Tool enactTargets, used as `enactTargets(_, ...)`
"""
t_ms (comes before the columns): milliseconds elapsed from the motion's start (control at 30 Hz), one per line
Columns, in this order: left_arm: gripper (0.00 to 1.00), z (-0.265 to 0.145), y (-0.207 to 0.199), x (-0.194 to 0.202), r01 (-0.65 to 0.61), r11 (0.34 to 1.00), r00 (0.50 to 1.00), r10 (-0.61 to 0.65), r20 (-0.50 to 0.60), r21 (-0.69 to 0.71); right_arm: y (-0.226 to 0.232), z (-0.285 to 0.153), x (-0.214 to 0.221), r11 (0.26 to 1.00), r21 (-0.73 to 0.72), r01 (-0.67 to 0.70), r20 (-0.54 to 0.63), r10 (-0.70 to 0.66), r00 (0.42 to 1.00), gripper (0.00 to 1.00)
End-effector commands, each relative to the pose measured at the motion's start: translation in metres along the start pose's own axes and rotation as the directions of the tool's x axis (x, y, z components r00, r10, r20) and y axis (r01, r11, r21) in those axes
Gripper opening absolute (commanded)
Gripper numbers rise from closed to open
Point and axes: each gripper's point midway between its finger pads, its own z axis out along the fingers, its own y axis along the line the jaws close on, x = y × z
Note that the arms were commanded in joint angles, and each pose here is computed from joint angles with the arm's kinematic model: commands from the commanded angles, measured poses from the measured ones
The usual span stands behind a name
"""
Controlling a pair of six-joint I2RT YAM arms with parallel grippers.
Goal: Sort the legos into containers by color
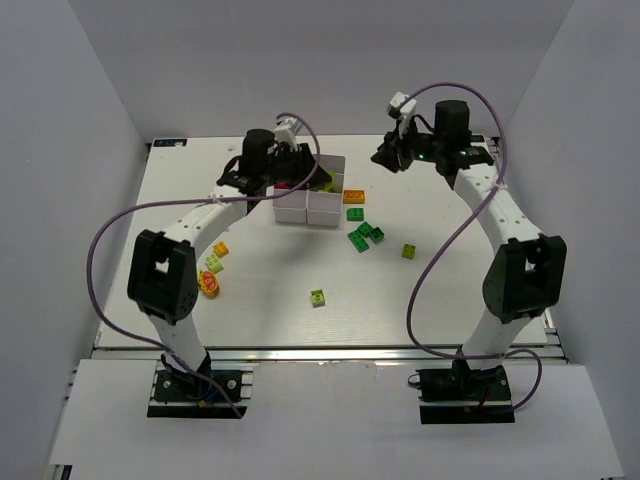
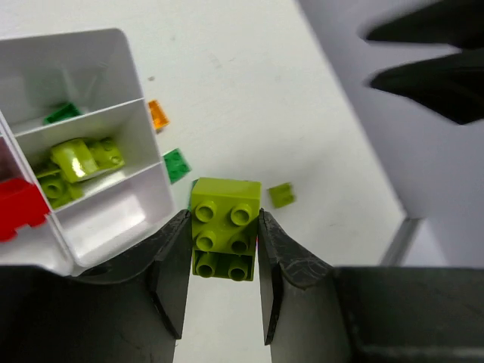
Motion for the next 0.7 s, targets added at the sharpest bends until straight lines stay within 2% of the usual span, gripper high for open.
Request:
enactTargets(0, 0.00, 0.006, 0.023, 0.023, -0.140, 0.981, 0.976, 0.112, -0.189, -0.138, 0.055, -0.015, 0.014, 0.972, -0.206, -0.114, 0.005, 0.117, 0.993, 0.32)
enactTargets(33, 0.00, 0.010, 0.016, 0.005, -0.216, 0.968, 0.965, 0.190, -0.181, -0.130, 0.062, -0.023, 0.011, 0.969, -0.217, -0.116, 0.013, 0.122, 0.992, 0.29)
enactTargets(100, 0.00, 0.023, 0.037, 0.014, -0.253, 0.949, 0.947, 0.203, -0.251, -0.188, 0.075, -0.028, 0.015, 0.961, -0.246, -0.129, 0.014, 0.137, 0.991, 0.24)
enactTargets(167, 0.02, 0.025, 0.039, 0.009, -0.320, 0.924, 0.921, 0.251, -0.299, -0.210, 0.084, -0.035, 0.020, 0.959, -0.249, -0.138, 0.019, 0.148, 0.989, 0.23)
enactTargets(200, 0.03, 0.028, 0.055, 0.021, -0.334, 0.909, 0.906, 0.237, -0.350, -0.249, 0.086, -0.036, 0.021, 0.960, -0.244, -0.141, 0.018, 0.150, 0.989, 0.23)
enactTargets(333, 0.07, 0.036, 0.067, 0.022, -0.453, 0.847, 0.856, 0.326, -0.402, -0.278, 0.087, -0.041, 0.021, 0.962, -0.236, -0.135, 0.024, 0.145, 0.989, 0.26)
enactTargets(400, 0.08, 0.037, 0.077, 0.020, -0.485, 0.813, 0.845, 0.341, -0.411, -0.322, 0.083, -0.042, 0.021, 0.964, -0.227, -0.141, 0.026, 0.151, 0.988, 0.27)
enactTargets(667, 0.11, 0.052, 0.080, 0.007, -0.597, 0.722, 0.794, 0.468, -0.388, -0.350, 0.079, -0.042, 0.020, 0.962, -0.224, -0.159, 0.027, 0.169, 0.985, 0.33)
